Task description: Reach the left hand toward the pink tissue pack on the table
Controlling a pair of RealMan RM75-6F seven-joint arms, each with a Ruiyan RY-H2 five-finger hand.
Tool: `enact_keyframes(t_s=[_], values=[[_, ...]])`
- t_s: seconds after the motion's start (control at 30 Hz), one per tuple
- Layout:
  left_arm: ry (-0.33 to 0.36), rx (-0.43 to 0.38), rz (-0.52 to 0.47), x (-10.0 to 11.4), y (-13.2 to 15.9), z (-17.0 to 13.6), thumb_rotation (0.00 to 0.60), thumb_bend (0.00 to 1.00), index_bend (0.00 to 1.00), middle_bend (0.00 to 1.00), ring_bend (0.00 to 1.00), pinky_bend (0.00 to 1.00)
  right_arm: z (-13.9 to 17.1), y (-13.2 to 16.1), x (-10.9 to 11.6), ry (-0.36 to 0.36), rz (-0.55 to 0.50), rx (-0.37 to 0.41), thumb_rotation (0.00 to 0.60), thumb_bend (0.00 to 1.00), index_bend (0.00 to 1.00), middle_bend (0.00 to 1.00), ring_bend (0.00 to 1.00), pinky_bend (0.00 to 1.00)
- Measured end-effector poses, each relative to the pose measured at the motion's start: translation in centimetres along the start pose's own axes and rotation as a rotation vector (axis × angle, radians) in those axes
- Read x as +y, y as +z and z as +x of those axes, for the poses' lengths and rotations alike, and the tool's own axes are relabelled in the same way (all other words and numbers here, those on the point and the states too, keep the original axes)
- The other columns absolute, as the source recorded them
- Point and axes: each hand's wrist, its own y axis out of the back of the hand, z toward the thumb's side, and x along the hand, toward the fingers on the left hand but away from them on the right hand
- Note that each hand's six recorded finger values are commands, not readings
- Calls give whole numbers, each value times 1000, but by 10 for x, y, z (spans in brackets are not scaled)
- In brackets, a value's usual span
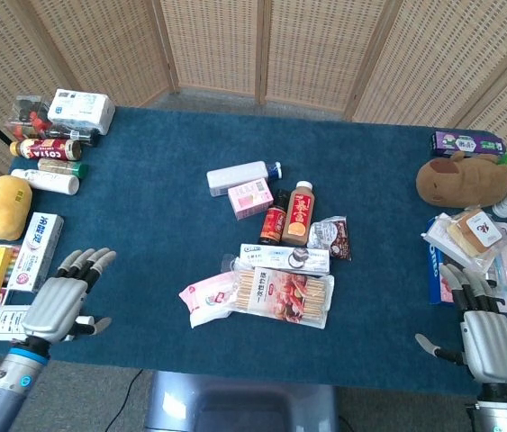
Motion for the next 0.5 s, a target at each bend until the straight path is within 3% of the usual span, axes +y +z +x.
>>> enact_keyframes(t_s=[0.27,0.5], values=[[-55,-36,-42,-43,51,24,600,163,0,0,0,0,3,-4,0,3,-36,0,600,47,0,0,0,0],[-72,0,-46,-74,70,37,600,163,0,0,0,0,5,-8,-1,15,-68,-3,600,46,0,0,0,0]])
